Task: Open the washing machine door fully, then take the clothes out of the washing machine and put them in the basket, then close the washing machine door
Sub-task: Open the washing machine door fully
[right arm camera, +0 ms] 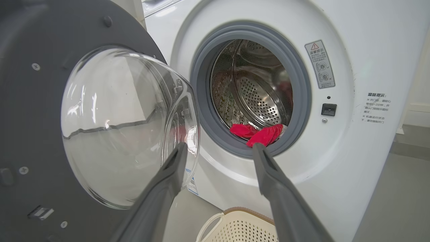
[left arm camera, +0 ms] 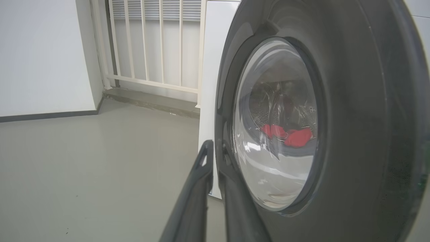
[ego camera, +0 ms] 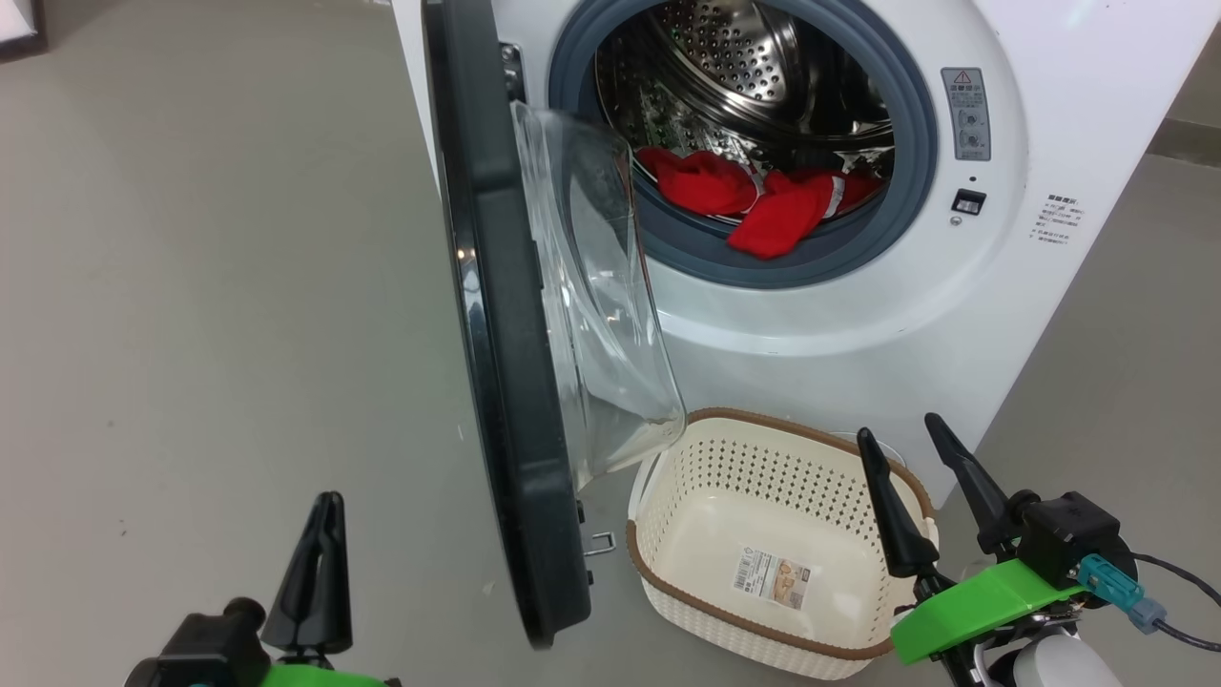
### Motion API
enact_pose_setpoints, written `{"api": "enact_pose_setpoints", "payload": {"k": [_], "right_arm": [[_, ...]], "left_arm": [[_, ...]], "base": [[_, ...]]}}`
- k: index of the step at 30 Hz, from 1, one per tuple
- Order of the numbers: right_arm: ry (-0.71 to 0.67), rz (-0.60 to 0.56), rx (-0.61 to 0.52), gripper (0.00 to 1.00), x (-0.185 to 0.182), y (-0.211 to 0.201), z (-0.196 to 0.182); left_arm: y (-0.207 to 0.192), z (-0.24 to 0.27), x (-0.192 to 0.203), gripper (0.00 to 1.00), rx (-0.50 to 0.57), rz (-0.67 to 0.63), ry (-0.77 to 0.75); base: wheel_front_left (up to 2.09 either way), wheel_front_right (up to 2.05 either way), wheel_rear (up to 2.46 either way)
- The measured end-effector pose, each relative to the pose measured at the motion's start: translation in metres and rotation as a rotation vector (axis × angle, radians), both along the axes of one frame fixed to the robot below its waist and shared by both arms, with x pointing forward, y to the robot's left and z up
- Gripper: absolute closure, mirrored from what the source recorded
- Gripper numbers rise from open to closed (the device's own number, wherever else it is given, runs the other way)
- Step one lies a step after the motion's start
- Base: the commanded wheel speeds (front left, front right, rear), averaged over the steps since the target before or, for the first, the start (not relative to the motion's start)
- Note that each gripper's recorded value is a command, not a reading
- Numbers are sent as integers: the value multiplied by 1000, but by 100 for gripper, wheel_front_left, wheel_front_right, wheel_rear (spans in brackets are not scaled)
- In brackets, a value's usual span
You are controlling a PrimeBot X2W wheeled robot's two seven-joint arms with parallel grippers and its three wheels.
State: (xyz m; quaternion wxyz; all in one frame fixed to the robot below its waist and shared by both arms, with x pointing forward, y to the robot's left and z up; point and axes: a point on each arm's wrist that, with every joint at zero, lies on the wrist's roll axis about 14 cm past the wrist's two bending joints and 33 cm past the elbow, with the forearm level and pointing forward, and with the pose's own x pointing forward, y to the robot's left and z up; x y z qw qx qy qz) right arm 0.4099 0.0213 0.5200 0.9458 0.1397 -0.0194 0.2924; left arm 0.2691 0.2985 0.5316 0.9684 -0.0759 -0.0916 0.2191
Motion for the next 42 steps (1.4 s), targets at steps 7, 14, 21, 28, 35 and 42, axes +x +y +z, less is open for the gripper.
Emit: {"api": "enact_pose_setpoints", "payload": {"k": [7, 14, 21, 28, 35, 42], "right_arm": [[2, 1, 1, 0, 0, 0, 0], [5, -3, 5, 0, -1, -1, 0], [8, -11, 5, 0, -1, -4, -1], [24, -32, -3, 0, 1, -12, -8], [32, -39, -11, 0, 2, -15, -12], [38, -48, -13, 0, 2, -18, -14]], "left_arm": [[2, 14, 0, 100, 12, 2, -42], [-3, 73, 9, 100, 90, -21, -206], [-36, 132, 19, 100, 167, -128, -353], [-86, 160, 28, 100, 188, -291, -407], [-130, 141, 42, 100, 156, -450, -320], [-157, 96, 58, 100, 74, -556, -171]], "base": [[0, 0, 0], [0, 0, 0], [0, 0, 0], [0, 0, 0], [0, 0, 0], [0, 0, 0]]}}
